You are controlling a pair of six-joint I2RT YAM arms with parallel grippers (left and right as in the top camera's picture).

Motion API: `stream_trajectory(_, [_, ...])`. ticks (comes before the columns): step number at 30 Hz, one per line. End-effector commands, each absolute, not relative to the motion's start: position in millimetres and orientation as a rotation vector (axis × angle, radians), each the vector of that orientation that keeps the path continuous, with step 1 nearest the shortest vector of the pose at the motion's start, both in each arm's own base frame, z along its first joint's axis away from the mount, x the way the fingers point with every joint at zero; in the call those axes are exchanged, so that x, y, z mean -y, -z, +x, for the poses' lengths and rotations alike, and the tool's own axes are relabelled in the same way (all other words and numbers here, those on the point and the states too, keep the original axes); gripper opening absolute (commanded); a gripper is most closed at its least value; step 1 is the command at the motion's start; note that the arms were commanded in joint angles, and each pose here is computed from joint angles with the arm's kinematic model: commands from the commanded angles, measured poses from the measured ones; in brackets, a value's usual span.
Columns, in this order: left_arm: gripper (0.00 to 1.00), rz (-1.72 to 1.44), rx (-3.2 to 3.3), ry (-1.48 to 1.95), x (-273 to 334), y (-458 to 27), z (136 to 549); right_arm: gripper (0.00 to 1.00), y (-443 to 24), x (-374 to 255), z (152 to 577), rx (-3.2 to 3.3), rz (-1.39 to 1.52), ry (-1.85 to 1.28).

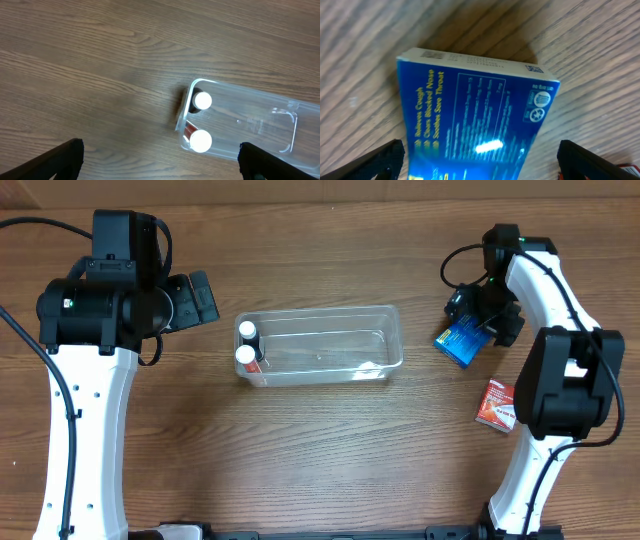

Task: Pack container
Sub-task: 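Grasp the blue medicine box with the right gripper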

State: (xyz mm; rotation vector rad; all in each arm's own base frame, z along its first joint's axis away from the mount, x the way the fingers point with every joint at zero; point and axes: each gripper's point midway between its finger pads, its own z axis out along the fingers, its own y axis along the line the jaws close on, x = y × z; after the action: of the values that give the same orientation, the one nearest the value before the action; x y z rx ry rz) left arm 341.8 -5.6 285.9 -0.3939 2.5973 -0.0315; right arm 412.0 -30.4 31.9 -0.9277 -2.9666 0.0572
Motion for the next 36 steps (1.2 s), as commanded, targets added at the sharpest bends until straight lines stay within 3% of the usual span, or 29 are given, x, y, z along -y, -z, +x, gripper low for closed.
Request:
stream_trajectory(1, [1.00, -0.366, -2.591, 0.054, 8.1, -289.4, 344.5, 1.00, -20.1, 27.3, 411.7, 2.937, -0.932, -0.054])
stream_trajectory(15, [1.00, -0.365, -2.592, 0.059, 8.8, -289.3, 344.2, 1.00, 1.1, 24.5, 404.9, 2.950, -0.853, -0.055])
stream_trajectory(20, [1.00, -0.365, -2.593, 0.059, 8.8, -289.3, 344.1, 0.91, 1.1, 24.1, 404.3, 2.948, -0.851, -0.056])
stream_trajectory(23, [1.00, -0.365, -2.593, 0.059, 8.8, -289.3, 344.1, 0.79, 1.1, 24.1, 404.2, 2.948, -0.851, -0.056])
stream_trajectory(36, [1.00, -0.365, -2.594, 0.059, 8.8, -289.1, 344.1, 0.76, 0.5, 24.1, 402.9, 2.942, -0.849, -0.058])
